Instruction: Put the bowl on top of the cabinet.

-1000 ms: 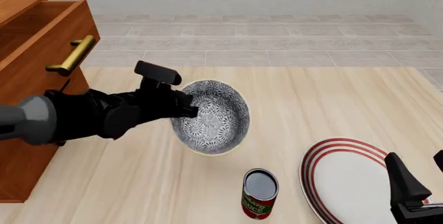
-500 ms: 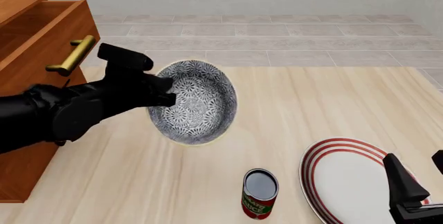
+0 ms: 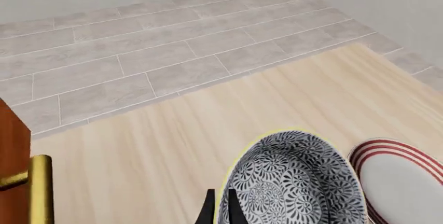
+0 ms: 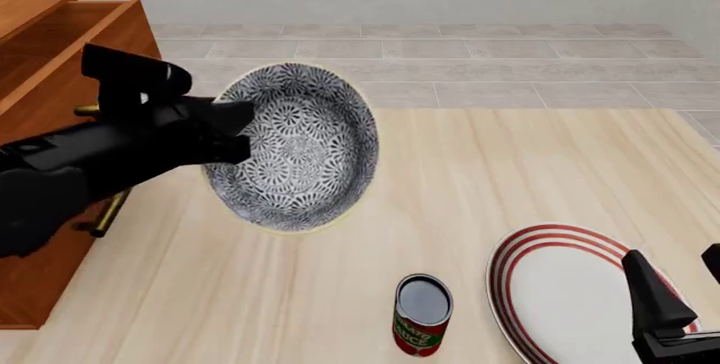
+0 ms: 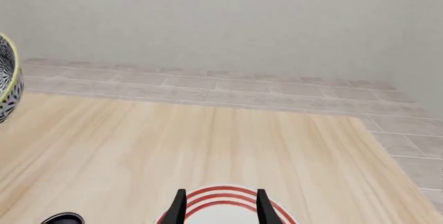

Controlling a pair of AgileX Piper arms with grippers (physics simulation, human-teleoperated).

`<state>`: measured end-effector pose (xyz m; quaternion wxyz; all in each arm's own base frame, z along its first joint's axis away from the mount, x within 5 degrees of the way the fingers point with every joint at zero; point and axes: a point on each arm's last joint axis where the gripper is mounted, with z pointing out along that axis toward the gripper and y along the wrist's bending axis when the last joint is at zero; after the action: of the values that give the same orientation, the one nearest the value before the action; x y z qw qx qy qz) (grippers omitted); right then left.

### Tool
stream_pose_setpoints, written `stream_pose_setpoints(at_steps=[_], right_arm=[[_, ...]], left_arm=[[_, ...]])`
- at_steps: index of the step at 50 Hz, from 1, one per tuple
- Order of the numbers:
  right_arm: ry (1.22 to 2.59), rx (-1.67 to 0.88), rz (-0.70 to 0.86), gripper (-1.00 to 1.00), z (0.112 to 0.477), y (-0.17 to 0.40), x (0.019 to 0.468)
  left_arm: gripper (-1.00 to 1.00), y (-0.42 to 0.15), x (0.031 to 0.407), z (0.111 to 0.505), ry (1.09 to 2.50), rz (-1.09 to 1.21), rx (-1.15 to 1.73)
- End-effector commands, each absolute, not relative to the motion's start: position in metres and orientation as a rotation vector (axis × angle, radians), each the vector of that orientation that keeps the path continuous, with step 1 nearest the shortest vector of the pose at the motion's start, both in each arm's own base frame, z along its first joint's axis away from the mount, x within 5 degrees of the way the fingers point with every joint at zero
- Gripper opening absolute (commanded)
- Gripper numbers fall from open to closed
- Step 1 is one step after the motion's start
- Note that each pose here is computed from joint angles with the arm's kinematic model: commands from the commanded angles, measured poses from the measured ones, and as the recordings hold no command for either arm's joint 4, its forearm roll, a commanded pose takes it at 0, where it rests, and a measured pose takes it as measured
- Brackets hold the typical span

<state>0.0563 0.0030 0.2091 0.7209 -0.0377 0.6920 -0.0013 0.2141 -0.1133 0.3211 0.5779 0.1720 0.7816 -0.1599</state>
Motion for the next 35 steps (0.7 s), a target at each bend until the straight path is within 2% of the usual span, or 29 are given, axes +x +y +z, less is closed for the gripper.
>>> stream_pose_setpoints(at_steps=[1, 35], right_arm=[[1.529, -0.088, -0.005, 1.0, 0.209, 0.003, 0.056], [1.534, -0.096, -0.002, 1.0, 0.208, 0.003, 0.056]], left_arm=[[-1.0, -0.102, 0.193, 0.343, 1.771, -0.419, 0.345], [-1.0, -0.072, 0.154, 0.389, 1.657, -0.493, 0.189]])
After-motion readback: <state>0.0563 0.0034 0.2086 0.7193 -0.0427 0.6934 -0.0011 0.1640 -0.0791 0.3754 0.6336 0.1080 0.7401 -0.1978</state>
